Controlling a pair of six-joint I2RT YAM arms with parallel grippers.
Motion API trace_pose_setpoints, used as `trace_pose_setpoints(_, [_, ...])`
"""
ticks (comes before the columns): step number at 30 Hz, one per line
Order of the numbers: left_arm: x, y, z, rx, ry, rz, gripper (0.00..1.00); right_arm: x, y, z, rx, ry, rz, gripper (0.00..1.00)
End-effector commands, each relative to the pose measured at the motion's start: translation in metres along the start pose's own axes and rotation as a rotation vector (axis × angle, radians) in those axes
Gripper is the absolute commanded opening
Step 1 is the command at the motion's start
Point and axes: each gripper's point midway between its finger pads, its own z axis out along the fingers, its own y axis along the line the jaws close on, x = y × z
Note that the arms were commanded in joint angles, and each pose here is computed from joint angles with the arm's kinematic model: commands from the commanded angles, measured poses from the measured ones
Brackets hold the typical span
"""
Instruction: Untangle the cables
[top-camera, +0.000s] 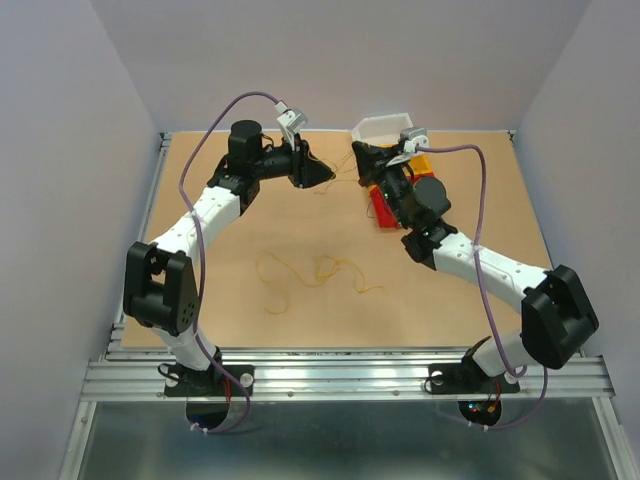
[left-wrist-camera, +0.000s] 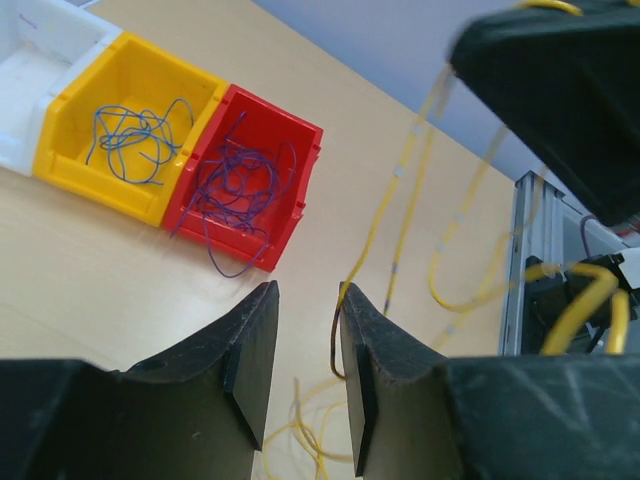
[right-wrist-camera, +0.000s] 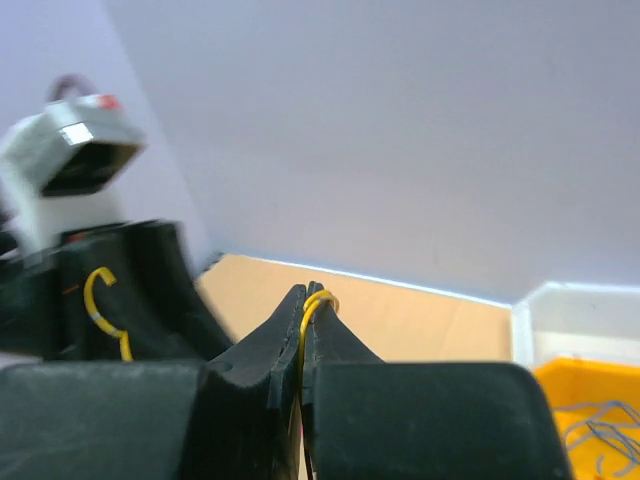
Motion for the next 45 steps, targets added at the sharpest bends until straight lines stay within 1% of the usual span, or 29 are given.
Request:
trace_pose_setpoints(1, [-0.009,-0.004,-0.008,-0.021,-0.042,0.055,0.40,-0.054,-0.047,0.024,0.182,-0.164,0.129,0.01])
trace_pose_setpoints(2, [-0.009,-0.003,-0.008,-0.022,-0.042,0.056,0.39,-0.057,-0.053,0.030,0.192,-0.172,0.133,0.01])
trace_pose_setpoints(3, [-0.010,-0.004,-0.009,-0.022,-0.043,0.060,0.38,-0.040,-0.063,0.035,0.233,-0.123,0.134,0.01])
trace_pose_setpoints(5, [-0.011,-0.004,-0.010,-0.026,-0.046,0.073,0.37,-0.026,-0.067,0.046,0.254,-0.064,0.134,0.00])
trace_pose_setpoints(6, [-0.012,-0.004,-0.011,-0.036,-0.051,0.079,0.37,-0.011,-0.070,0.058,0.272,0.009,0.124,0.01])
trace_pose_setpoints(7, [-0.014,-0.004,-0.011,-0.038,-0.055,0.089,0.37,-0.003,-0.070,0.063,0.275,0.047,0.123,0.01])
trace_pose_setpoints(8, [-0.016,-0.005,-0.012,-0.042,-0.060,0.102,0.37,0.017,-0.070,0.063,0.276,0.132,0.108,0.00])
trace_pose_setpoints(10, [-0.018,-0.007,-0.014,-0.047,-0.065,0.109,0.37,0.032,-0.065,0.072,0.252,0.192,0.110,0.01])
trace_pose_setpoints(12, [-0.021,-0.006,-0.016,-0.066,-0.075,0.125,0.37,0.045,-0.065,0.069,0.248,0.236,0.100,0.00])
trace_pose_setpoints(15, [-0.027,-0.001,-0.021,-0.128,-0.094,0.140,0.37,0.044,-0.071,0.068,0.274,0.238,0.070,0.01])
trace_pose_setpoints(16, [-0.032,0.004,-0.025,-0.175,-0.111,0.157,0.38,0.043,-0.075,0.070,0.282,0.238,0.062,0.01])
trace_pose_setpoints(17, [-0.029,0.005,-0.025,-0.177,-0.105,0.157,0.39,0.044,-0.077,0.071,0.286,0.244,0.063,0.01])
trace_pose_setpoints(18, [-0.037,0.011,-0.030,-0.229,-0.128,0.167,0.40,0.047,-0.079,0.072,0.282,0.254,0.065,0.00])
trace_pose_setpoints(21, [-0.044,0.018,-0.039,-0.296,-0.157,0.182,0.42,0.057,-0.089,0.082,0.260,0.274,0.092,0.01])
trace_pose_setpoints(23, [-0.045,0.019,-0.040,-0.304,-0.159,0.183,0.42,0.064,-0.102,0.090,0.240,0.292,0.143,0.00])
trace_pose_setpoints(24, [-0.043,0.021,-0.039,-0.308,-0.154,0.180,0.43,0.072,-0.102,0.097,0.202,0.312,0.169,0.01])
trace_pose_setpoints(27, [-0.043,0.025,-0.038,-0.320,-0.150,0.174,0.42,0.082,-0.133,0.111,0.232,0.312,0.262,0.01])
trace_pose_setpoints(31, [-0.042,0.028,-0.037,-0.325,-0.144,0.175,0.42,0.098,-0.158,0.125,0.207,0.330,0.400,0.01])
trace_pose_setpoints(33, [-0.041,0.029,-0.036,-0.325,-0.141,0.172,0.43,0.103,-0.178,0.130,0.233,0.321,0.485,0.01])
trace_pose_setpoints(34, [-0.041,0.029,-0.037,-0.327,-0.140,0.172,0.43,0.113,-0.191,0.135,0.240,0.324,0.514,0.00])
trace_pose_setpoints(35, [-0.041,0.029,-0.037,-0.327,-0.140,0.172,0.43,0.118,-0.196,0.138,0.249,0.322,0.566,0.01])
trace_pose_setpoints(37, [-0.041,0.029,-0.037,-0.327,-0.140,0.172,0.43,0.128,-0.209,0.144,0.256,0.313,0.616,0.01])
trace_pose_setpoints(38, [-0.041,0.029,-0.036,-0.327,-0.139,0.170,0.43,0.140,-0.223,0.147,0.272,0.309,0.656,0.01])
trace_pose_setpoints(40, [-0.040,0.030,-0.036,-0.326,-0.136,0.169,0.42,0.152,-0.239,0.151,0.294,0.288,0.697,0.01])
trace_pose_setpoints(41, [-0.040,0.030,-0.036,-0.327,-0.137,0.170,0.43,0.157,-0.249,0.152,0.313,0.279,0.743,0.01])
trace_pose_setpoints(43, [-0.038,0.032,-0.035,-0.328,-0.133,0.166,0.43,0.176,-0.266,0.157,0.330,0.263,0.783,0.01])
trace_pose_setpoints(45, [-0.038,0.033,-0.035,-0.328,-0.132,0.163,0.43,0.196,-0.285,0.156,0.387,0.242,0.847,0.01])
